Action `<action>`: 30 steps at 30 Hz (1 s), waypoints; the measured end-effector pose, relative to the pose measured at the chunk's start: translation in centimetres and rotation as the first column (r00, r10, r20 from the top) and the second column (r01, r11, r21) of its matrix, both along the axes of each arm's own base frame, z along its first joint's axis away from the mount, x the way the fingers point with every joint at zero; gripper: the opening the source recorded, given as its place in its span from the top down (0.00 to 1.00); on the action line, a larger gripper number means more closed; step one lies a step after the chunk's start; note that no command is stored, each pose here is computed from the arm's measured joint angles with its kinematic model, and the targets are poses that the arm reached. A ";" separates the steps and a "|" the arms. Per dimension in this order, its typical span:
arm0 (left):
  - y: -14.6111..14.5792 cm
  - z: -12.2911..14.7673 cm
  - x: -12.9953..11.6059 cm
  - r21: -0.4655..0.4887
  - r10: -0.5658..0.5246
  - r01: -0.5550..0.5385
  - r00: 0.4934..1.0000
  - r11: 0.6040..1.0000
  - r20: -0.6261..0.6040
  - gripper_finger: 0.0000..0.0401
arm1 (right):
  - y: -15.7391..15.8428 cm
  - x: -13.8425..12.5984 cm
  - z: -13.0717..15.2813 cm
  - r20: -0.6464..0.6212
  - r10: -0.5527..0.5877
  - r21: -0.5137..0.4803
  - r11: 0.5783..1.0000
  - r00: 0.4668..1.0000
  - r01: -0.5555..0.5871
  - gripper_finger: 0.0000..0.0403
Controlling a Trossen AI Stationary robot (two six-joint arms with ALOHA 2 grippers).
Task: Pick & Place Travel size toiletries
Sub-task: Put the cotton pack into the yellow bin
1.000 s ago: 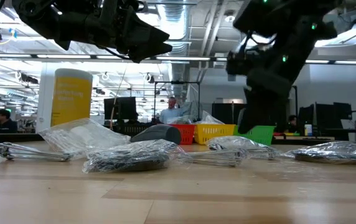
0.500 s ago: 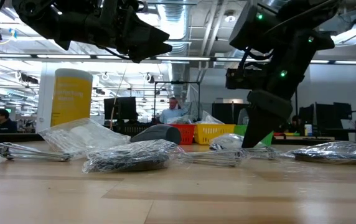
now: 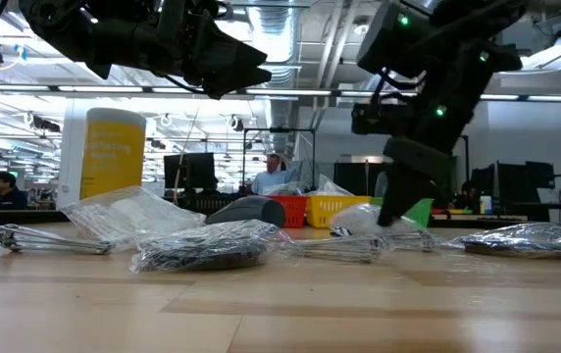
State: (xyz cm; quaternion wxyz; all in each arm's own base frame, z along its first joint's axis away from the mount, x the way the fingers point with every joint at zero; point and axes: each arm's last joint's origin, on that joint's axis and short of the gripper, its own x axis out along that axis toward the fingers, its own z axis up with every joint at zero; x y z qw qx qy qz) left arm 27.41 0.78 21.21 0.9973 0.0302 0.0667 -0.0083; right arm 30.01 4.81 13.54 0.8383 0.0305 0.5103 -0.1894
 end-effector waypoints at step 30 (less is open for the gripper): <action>0.0 -0.1 0.0 0.000 0.000 0.000 1.000 1.000 -0.008 0.41 | -5.0 3.3 7.7 0.008 -0.082 -0.318 0.945 0.997 0.081 1.00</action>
